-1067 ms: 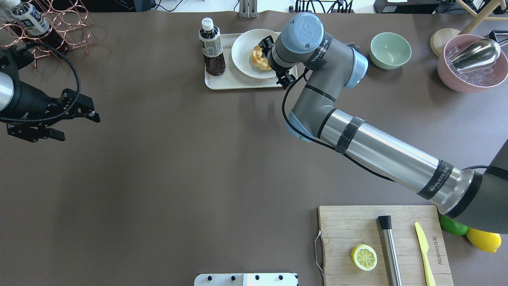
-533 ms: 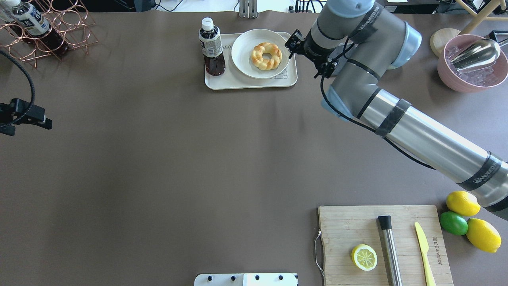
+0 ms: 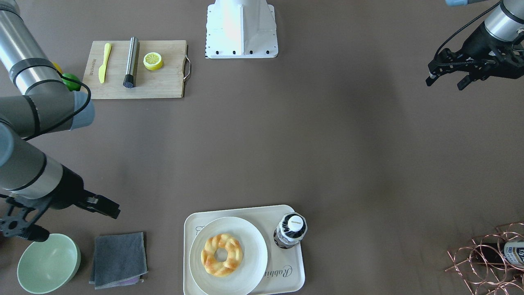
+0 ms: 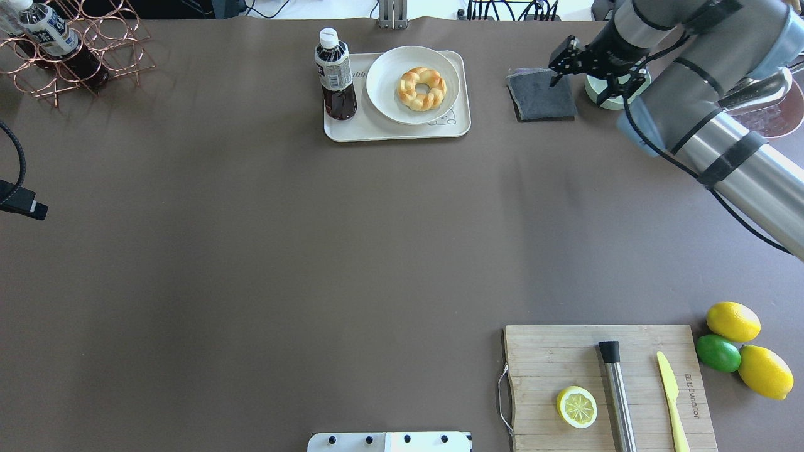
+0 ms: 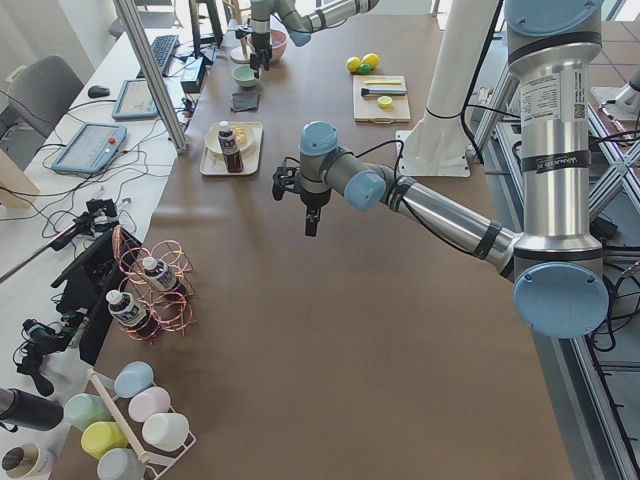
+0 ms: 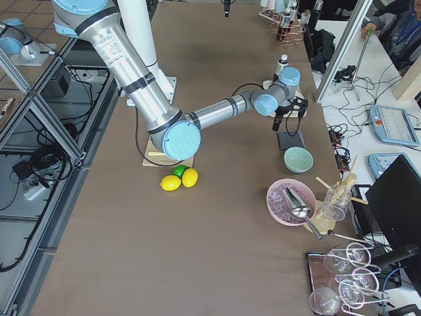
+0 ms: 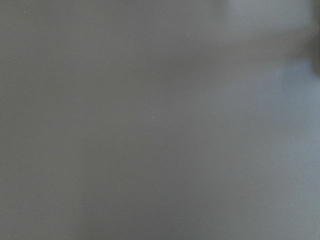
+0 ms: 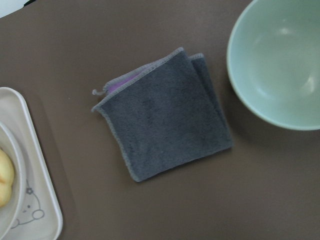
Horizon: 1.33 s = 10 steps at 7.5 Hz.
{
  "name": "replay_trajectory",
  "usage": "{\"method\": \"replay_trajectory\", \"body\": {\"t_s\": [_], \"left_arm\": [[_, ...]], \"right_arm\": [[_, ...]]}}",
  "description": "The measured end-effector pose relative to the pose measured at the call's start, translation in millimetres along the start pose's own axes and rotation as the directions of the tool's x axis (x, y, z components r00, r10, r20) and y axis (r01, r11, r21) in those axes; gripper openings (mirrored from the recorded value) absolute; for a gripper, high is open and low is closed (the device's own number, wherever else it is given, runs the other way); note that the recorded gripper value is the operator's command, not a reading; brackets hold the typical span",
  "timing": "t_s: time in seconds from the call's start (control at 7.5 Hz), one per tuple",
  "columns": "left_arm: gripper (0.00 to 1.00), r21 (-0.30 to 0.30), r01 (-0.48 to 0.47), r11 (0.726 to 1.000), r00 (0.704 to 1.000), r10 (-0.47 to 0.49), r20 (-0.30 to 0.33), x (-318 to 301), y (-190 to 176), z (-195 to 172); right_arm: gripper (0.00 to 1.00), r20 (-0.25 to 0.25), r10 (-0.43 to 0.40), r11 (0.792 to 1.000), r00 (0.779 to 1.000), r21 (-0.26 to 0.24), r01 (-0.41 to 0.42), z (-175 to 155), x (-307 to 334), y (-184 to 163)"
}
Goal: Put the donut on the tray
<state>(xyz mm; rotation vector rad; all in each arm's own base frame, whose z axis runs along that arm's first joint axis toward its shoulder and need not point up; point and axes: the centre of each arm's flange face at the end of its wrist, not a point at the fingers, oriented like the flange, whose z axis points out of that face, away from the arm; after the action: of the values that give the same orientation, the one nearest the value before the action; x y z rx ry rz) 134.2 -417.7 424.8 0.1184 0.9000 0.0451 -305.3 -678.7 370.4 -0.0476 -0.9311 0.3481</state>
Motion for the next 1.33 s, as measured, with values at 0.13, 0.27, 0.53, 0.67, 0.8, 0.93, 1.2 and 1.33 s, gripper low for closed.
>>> {"method": "replay_trajectory", "body": {"t_s": [0.13,0.27,0.53,0.67,0.8,0.93,1.2,1.33], "left_arm": [[0.97,-0.009,-0.020,1.000,1.000,0.020,0.007,-7,2,3],[0.97,-0.019,-0.040,0.999,0.999,0.040,0.013,-13,6,6],[0.97,-0.031,-0.061,0.998,0.998,0.062,0.022,-22,9,10],[0.97,-0.036,-0.072,0.997,0.997,0.073,0.025,-26,9,12],[0.97,-0.038,-0.080,0.996,0.996,0.081,0.029,-32,8,14],[0.97,-0.041,-0.093,0.995,0.995,0.095,0.035,-39,5,16],[0.97,-0.039,-0.133,0.990,0.989,0.135,0.057,-69,-6,18],[0.97,-0.040,-0.143,0.989,0.987,0.145,0.065,-81,-9,19]], "right_arm": [[1.00,0.003,-0.064,0.998,0.998,-0.007,0.064,-15,41,-20],[1.00,-0.001,-0.134,0.991,0.991,-0.005,0.134,-28,82,-33],[1.00,-0.035,-0.271,0.962,0.962,-0.003,0.271,-55,156,-42],[1.00,-0.055,-0.324,0.946,0.945,-0.009,0.324,-69,190,-40],[1.00,-0.072,-0.355,0.935,0.932,-0.020,0.354,-78,222,-28],[1.00,-0.085,-0.376,0.926,0.922,-0.029,0.375,-83,250,-13],[1.00,-0.104,-0.430,0.903,0.897,-0.052,0.426,-92,302,2],[1.00,-0.112,-0.453,0.891,0.884,-0.069,0.448,-101,324,1]]}}
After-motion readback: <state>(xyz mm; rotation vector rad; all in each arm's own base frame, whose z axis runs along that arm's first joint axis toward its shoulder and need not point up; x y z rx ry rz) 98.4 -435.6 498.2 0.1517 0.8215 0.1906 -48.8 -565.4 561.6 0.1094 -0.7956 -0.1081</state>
